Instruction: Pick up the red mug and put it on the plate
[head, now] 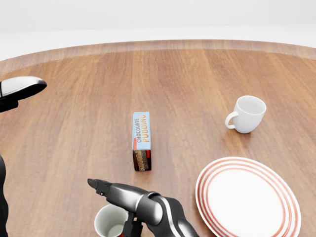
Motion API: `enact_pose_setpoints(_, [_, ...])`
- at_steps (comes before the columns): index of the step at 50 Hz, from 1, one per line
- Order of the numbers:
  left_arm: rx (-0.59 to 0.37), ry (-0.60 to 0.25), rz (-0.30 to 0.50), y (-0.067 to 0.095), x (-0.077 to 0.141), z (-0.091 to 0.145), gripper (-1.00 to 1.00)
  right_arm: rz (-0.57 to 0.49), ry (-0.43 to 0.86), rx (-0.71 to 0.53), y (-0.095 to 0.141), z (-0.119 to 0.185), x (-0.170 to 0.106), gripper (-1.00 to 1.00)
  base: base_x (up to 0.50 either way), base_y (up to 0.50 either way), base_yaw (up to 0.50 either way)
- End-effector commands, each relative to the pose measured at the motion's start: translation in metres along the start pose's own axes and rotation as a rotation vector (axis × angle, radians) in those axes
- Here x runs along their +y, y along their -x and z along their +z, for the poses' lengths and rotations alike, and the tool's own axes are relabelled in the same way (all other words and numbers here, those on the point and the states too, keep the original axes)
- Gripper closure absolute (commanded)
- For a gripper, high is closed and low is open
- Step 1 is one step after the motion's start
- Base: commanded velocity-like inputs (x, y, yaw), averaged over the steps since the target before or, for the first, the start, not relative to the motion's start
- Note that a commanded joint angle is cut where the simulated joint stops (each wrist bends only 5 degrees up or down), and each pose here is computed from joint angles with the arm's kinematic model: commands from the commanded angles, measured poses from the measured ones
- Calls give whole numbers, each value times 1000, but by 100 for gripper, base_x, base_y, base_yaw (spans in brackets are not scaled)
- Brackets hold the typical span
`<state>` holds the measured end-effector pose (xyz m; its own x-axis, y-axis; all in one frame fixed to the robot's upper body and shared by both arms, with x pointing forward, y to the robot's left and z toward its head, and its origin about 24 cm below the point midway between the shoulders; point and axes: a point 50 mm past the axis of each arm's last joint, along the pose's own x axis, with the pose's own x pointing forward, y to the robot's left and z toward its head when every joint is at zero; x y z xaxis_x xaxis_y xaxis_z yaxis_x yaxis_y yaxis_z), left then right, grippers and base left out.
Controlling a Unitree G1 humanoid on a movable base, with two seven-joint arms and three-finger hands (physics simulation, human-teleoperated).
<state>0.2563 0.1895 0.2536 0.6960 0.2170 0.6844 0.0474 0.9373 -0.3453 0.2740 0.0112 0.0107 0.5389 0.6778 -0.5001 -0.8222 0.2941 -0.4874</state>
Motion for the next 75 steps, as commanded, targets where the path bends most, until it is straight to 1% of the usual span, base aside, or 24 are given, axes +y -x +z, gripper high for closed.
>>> enact_pose_setpoints(1, [-1,2,-1,0,-1,0,-98,36,18,7,-15,-2,0,-100,0,0,0])
enact_pose_setpoints(6, [0,4,0,1,-1,0,-98,62,51,8,-21,-1,-3,-100,0,0,0])
enact_pose_setpoints(10, [7,3,0,1,0,-2,-98,75,44,40,-26,-4,-5,-100,0,0,0])
enact_pose_setpoints(19, [22,-1,5,1,1,-5,-98,81,63,45,-25,-5,-6,-100,0,0,0])
enact_pose_setpoints(20, [23,-1,6,1,1,-5,-98,81,53,36,-25,-3,-7,-73,0,0,0])
enact_pose_setpoints(21, [26,-3,6,1,1,-6,-98,81,53,33,-24,-2,-8,-29,0,0,0])
enact_pose_setpoints(23, [29,-4,6,1,2,-7,-98,81,45,25,-24,-1,-8,39,0,0,0])
enact_pose_setpoints(24, [25,-1,7,1,1,-6,-98,80,48,27,-24,-1,-8,44,0,0,0])
enact_pose_setpoints(25, [24,-1,7,1,1,-6,-98,82,48,27,-24,-2,-8,59,0,0,0])
enact_pose_setpoints(26, [21,2,8,0,1,-5,-98,86,51,28,-24,-2,-7,82,0,0,0])
enact_pose_setpoints(28, [25,0,8,1,2,-6,-98,87,51,24,-24,-1,-7,84,0,0,0])
enact_pose_setpoints(29, [27,0,8,1,2,-6,-98,88,51,24,-24,-1,-7,92,0,0,0])
enact_pose_setpoints(30, [25,1,7,1,1,-6,-98,86,47,25,-24,-2,-8,95,0,0,0])
enact_pose_setpoints(32, [20,4,9,0,1,-5,-98,90,48,21,-23,-1,-8,100,0,0,0])
enact_pose_setpoints(56, [7,34,20,-1,3,0,-98,58,49,4,-18,0,-20,100,0,0,0])
enact_pose_setpoints(61, [17,21,22,-1,4,-2,-98,35,-32,-2,-16,-8,-24,100,0,0,0])
enact_pose_setpoints(62, [12,22,24,-2,5,-1,-98,15,-80,-19,-13,-9,-30,100,0,0,0])
enact_pose_setpoints(64, [21,16,30,-2,6,-3,-98,-23,-113,-23,-6,-10,-44,100,0,0,0])
enact_pose_setpoints(67, [18,18,34,-3,7,-2,-98,-60,-150,-30,2,-11,-58,100,0,0,0])
enact_pose_setpoints(69, [15,16,34,-4,7,-2,-98,-79,-142,-27,8,-11,-65,100,0,0,0])
enact_pose_setpoints(70, [15,13,33,-4,7,-2,-98,-110,-179,-38,14,-9,-75,100,0,0,0])
enact_pose_setpoints(72, [11,17,35,-5,7,-1,-98,-130,-176,-49,19,-7,-83,100,0,0,0])
enact_pose_setpoints(73, [8,19,33,-5,6,0,-98,-149,-171,-98,25,2,-90,100,0,0,0])
enact_pose_setpoints(75, [10,19,32,-5,5,-1,-98,-172,-143,-133,32,9,-96,100,0,0,0])
